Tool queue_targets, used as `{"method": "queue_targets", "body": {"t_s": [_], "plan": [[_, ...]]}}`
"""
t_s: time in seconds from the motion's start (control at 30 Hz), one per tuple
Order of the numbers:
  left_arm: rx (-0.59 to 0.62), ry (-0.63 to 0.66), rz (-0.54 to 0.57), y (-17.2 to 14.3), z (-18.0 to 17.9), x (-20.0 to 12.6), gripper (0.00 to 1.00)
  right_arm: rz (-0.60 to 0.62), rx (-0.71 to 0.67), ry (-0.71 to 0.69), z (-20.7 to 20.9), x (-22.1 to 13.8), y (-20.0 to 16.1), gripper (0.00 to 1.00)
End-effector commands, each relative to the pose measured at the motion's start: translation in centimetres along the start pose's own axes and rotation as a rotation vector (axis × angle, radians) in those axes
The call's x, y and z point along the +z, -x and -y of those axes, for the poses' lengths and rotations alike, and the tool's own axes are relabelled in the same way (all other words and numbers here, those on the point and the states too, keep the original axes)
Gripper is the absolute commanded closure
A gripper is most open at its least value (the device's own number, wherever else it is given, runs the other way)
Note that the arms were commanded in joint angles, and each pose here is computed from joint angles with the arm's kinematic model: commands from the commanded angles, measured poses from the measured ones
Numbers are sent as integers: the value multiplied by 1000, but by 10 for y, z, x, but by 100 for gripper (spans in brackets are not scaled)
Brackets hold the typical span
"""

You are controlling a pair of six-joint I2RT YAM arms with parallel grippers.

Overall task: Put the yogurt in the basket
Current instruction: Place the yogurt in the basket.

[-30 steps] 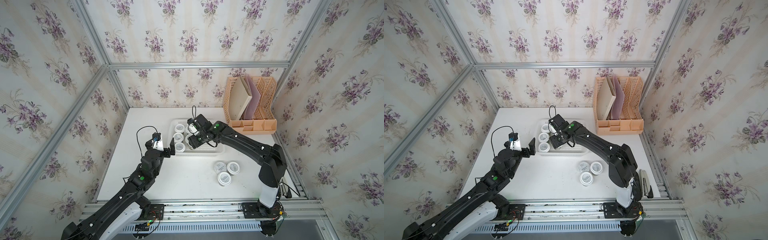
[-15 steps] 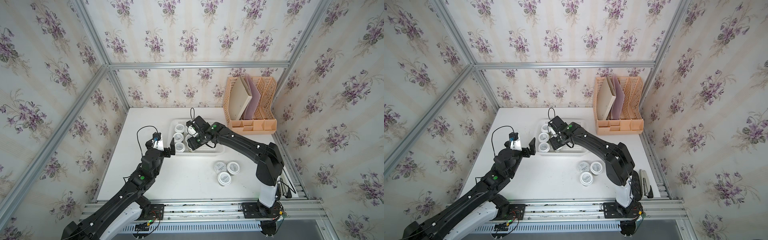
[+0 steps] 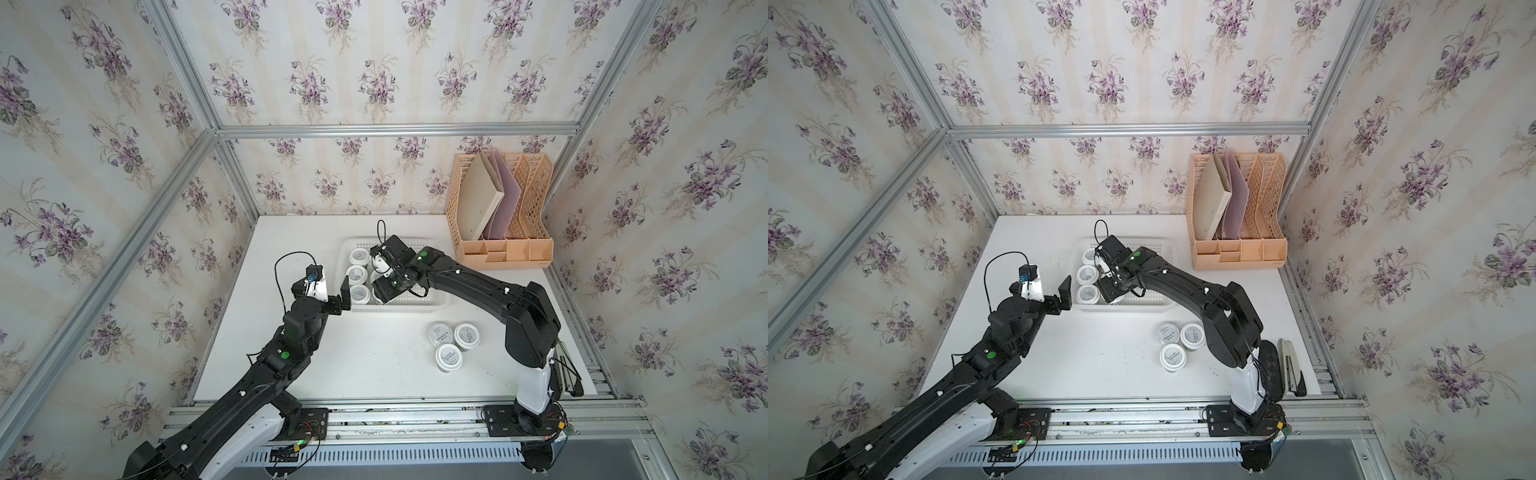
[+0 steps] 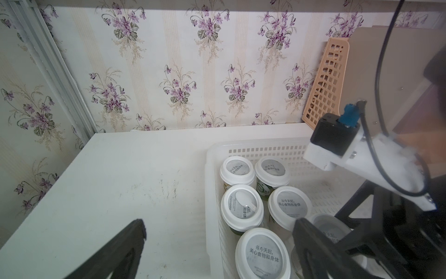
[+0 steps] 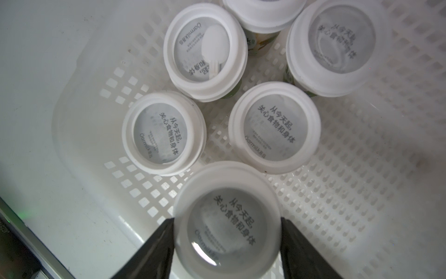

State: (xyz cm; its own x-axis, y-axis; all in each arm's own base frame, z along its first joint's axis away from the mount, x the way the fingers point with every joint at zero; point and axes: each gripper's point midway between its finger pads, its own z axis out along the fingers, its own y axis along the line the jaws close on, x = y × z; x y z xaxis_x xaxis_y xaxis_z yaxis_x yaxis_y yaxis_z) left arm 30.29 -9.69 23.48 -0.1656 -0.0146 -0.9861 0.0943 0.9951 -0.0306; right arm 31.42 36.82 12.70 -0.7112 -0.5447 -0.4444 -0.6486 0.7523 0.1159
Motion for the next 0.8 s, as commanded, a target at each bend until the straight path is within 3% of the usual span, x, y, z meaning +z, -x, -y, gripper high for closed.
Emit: {"method": "queue_targets", "body": {"t_s": [0.0, 0.77], "plan": [[-11, -3, 32, 11, 1, 0, 1, -3, -3, -3, 1, 4, -1, 31], [-10, -2, 29, 10, 1, 1, 1, -50, -9, -33, 5, 24, -9, 29]]}}
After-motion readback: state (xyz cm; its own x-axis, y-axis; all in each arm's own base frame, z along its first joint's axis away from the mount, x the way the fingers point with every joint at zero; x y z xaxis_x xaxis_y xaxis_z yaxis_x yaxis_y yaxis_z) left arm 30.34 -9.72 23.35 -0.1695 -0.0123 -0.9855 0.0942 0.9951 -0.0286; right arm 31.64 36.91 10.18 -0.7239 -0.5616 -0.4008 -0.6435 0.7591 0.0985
